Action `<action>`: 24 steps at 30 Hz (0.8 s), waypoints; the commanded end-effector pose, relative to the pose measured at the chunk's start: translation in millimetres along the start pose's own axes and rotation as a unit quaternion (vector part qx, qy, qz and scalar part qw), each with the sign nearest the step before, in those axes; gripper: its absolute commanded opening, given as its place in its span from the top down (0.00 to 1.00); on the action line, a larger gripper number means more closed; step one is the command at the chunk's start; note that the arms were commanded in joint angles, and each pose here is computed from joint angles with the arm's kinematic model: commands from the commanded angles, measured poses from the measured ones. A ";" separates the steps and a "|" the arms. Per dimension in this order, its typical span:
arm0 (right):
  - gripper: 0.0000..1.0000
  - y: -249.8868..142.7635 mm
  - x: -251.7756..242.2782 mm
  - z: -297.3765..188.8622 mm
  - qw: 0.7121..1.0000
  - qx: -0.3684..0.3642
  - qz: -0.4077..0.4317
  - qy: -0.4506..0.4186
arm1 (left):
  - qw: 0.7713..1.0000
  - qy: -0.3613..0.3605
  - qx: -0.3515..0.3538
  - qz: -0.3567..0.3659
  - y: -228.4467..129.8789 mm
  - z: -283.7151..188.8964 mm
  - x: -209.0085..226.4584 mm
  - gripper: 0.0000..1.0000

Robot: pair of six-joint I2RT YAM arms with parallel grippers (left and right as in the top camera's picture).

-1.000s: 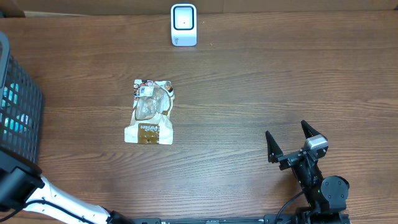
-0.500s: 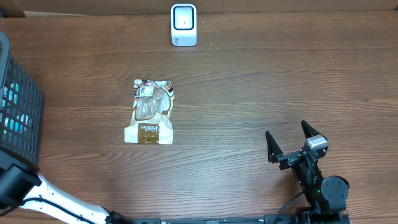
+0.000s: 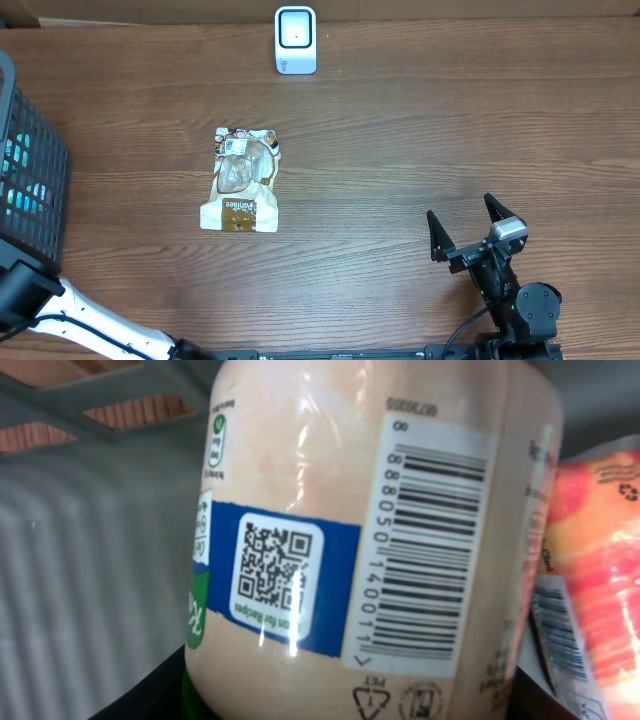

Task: Scan the item barcode
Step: 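Reach the left gripper into the basket and grasp the green-lidded jar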

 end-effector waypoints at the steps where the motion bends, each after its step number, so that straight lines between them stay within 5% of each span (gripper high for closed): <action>1: 0.00 -2.4 -0.2 0.1 1.000 -0.001 0.001 0.000 | 1.000 -0.004 -0.009 0.004 12.0 -14.6 3.0 0.74; 8: 0.00 -2.4 -0.2 0.1 1.000 -0.001 0.001 0.000 | 0.997 -0.069 -0.032 -0.005 38.8 -75.5 -11.4 0.82; 15: 0.00 -2.4 -0.2 0.1 1.000 -0.001 0.001 0.000 | 0.978 -0.183 -0.102 0.004 68.2 -192.6 -28.6 0.84; 24: 0.00 -2.4 -0.2 0.1 1.000 -0.001 0.001 0.000 | 0.924 -0.317 -0.202 0.067 38.4 -361.6 -38.7 0.88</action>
Point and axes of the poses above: each gripper's point midway between its finger pads, its own z axis out along the fingers, its own x axis along the line the jaws close on, y = z × x, the point moved 1 cm from there along -z, back along the fingers, and after that the axes turned 1 degree about -z, right-handed, at the moved point
